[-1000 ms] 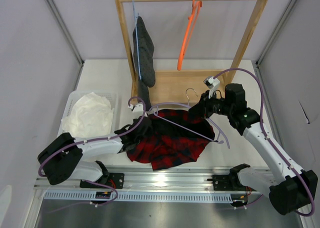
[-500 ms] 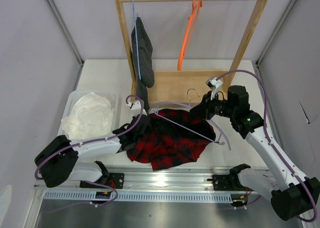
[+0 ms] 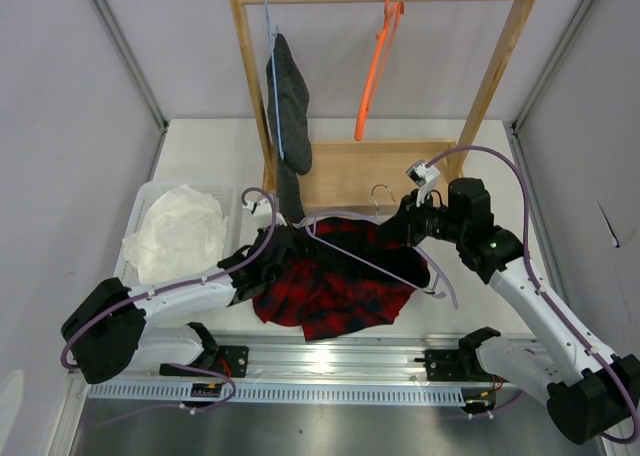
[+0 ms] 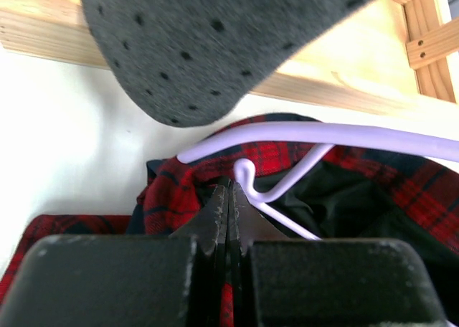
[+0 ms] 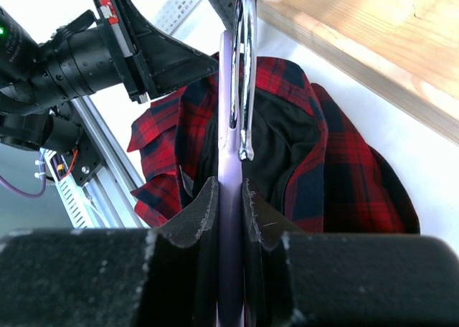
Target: Place the skirt on the hanger
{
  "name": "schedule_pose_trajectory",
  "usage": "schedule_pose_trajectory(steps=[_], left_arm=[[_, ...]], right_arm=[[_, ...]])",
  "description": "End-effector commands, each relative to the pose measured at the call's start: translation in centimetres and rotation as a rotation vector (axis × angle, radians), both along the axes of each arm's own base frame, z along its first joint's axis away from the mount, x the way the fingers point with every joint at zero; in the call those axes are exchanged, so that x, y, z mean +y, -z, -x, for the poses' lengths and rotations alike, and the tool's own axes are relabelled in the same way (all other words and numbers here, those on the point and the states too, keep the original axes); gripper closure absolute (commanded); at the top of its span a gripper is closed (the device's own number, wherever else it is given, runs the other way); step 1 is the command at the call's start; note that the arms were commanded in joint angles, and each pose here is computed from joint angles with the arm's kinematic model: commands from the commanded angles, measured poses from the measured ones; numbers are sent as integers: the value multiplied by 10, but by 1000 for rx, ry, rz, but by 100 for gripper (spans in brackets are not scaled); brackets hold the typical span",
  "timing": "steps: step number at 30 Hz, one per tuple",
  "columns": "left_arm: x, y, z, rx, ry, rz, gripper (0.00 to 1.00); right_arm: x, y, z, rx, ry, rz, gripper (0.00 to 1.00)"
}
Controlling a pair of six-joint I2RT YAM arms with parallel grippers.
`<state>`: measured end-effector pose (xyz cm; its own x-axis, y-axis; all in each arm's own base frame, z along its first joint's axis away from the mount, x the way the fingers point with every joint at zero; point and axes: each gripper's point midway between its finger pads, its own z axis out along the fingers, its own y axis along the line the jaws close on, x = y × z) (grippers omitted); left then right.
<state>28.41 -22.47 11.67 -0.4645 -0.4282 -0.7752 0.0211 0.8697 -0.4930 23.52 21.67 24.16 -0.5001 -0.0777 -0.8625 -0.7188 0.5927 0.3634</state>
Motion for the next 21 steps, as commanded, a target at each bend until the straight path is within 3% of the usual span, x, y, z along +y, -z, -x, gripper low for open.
schedule_pose_trajectory(steps=[1,21], left_arm=[[9,-13,-8,-40,-51,28,100],[13,-3,-18,-26,-128,55,100]], right_arm=[[-1,-15,-1,-25,31,-22,100],[2,-31,-9,64,86,-68,100]])
